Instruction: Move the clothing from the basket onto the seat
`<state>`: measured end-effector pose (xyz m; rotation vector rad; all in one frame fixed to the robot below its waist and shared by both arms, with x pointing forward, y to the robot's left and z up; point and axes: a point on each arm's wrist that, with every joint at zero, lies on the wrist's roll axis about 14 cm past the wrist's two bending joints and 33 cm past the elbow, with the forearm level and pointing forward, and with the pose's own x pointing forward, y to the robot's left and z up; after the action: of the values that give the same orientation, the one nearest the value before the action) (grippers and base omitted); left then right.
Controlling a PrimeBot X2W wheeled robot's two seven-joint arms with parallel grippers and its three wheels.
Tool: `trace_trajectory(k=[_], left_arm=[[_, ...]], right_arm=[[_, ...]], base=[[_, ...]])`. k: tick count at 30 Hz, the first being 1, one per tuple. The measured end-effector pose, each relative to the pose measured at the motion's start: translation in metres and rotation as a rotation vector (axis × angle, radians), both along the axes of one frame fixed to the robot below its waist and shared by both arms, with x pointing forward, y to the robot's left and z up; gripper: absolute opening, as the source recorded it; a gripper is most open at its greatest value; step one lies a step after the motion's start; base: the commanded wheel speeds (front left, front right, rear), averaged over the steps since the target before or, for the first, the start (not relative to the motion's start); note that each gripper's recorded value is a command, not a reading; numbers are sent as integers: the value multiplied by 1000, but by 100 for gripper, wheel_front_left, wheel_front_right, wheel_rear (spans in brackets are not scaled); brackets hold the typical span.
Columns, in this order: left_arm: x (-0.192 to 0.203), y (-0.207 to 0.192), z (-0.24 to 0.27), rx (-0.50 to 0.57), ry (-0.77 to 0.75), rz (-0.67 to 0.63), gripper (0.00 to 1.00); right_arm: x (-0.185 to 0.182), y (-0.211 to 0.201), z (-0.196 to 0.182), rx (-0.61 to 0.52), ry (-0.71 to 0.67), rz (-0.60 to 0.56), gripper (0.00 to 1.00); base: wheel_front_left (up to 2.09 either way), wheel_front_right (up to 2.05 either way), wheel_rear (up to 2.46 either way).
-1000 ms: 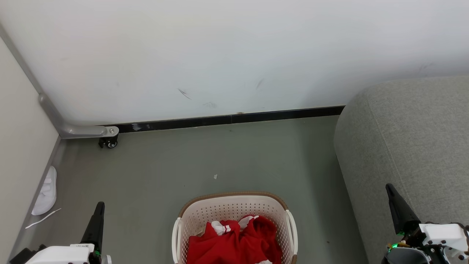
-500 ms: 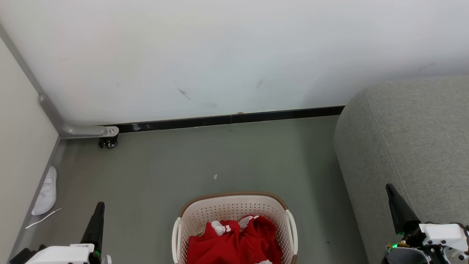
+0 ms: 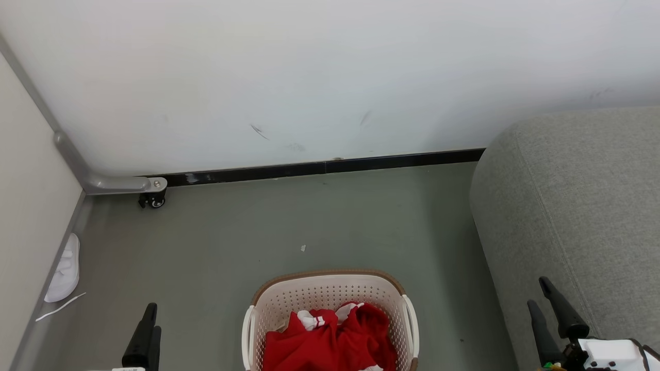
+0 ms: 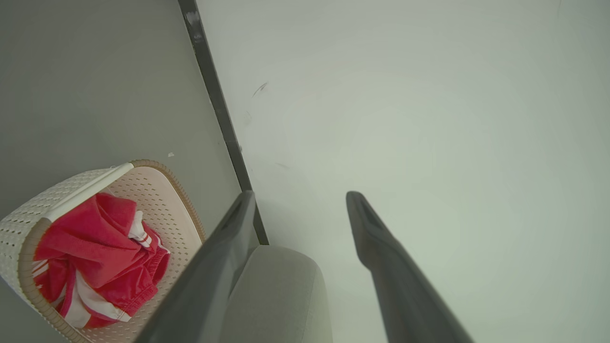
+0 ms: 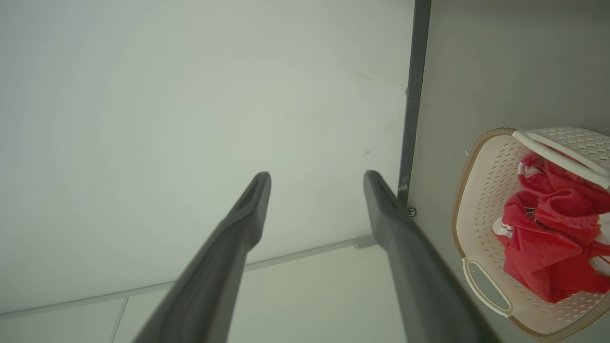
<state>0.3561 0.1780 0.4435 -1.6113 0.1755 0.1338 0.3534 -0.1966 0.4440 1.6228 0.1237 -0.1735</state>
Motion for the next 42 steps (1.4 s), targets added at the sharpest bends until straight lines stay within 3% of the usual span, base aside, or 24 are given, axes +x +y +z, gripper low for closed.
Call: trace_trajectory(k=[17, 34, 42], left_arm=[[5, 9, 9, 49, -28, 42, 100], [16, 17, 23, 235, -71, 43, 100], [17, 18, 30, 363, -95, 20, 100]], right_arm=[[8, -2, 17, -13, -54, -20, 100], [23, 5, 40, -180, -120, 18, 100], [24, 8, 46, -309, -137, 54, 100]], base=[[0, 0, 0], [0, 0, 0], [0, 0, 0]])
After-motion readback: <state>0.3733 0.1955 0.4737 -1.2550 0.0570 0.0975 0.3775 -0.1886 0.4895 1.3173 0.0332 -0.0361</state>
